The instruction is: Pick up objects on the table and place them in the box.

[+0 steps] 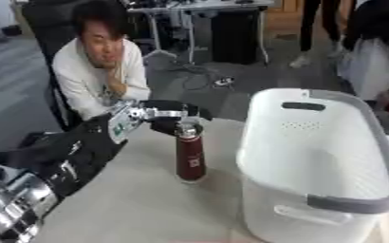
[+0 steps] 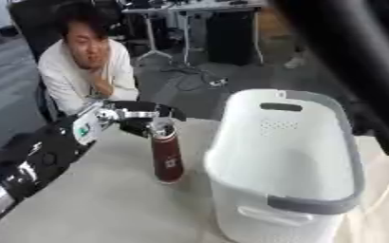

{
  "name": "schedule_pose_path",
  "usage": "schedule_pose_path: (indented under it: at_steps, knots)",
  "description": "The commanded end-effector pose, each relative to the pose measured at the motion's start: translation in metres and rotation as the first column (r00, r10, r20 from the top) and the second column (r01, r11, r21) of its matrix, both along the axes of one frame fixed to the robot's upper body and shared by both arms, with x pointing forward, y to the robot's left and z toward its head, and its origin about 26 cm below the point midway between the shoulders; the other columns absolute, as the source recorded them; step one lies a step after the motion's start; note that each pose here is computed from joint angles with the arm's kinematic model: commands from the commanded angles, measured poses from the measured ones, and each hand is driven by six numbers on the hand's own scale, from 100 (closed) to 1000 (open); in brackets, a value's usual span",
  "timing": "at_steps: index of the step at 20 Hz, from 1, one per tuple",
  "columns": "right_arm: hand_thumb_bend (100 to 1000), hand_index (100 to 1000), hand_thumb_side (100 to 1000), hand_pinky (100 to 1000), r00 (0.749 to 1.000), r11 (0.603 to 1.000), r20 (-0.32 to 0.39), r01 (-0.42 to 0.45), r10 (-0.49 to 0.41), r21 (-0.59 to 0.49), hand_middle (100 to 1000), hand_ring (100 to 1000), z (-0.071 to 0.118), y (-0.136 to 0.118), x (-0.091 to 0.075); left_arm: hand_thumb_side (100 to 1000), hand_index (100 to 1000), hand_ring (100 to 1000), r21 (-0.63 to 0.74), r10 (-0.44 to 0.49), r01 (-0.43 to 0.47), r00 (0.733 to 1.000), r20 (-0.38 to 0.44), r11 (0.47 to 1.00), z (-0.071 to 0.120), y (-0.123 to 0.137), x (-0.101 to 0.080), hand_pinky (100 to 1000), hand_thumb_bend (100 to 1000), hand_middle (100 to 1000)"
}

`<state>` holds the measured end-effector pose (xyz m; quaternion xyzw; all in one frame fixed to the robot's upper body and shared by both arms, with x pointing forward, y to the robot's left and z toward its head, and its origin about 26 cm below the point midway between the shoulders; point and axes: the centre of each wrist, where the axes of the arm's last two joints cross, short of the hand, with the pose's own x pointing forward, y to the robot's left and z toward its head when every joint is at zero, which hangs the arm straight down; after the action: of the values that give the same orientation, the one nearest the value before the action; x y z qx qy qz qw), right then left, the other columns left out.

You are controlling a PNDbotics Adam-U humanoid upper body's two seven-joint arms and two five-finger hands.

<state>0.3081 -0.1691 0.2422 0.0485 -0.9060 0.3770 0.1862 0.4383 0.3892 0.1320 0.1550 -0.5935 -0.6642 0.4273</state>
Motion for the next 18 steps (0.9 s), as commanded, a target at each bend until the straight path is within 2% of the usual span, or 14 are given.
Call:
schedule_pose_path:
  at_steps: [1, 11, 18]
  knots:
    - [100, 595, 867, 139, 0.999, 1.000, 0.030, -0.012, 0.012, 0.002, 464, 426, 0.0084, 0.0021, -0.0019, 1000, 1000, 1000, 0.118, -0.196, 0.199, 0.980, -0.039, 0.973, 0.0152, 0.0064, 0.0019, 1000, 100, 1000]
    - [100, 595, 868, 142, 0.999, 1.000, 0.030, -0.013, 0.013, 0.001, 464, 427, 0.0087, 0.0024, -0.0019, 1000, 1000, 1000, 0.133, -0.177, 0.185, 0.981, -0.075, 0.974, 0.0080, 0.0123, -0.0003, 1000, 100, 1000]
    - [100, 597, 875, 153, 1.000, 1.000, 0.021, -0.019, 0.020, -0.005, 465, 430, 0.0085, 0.0023, -0.0020, 1000, 1000, 1000, 0.118, -0.150, 0.160, 0.985, -0.085, 0.980, 0.0110, 0.0129, -0.0004, 1000, 102, 1000]
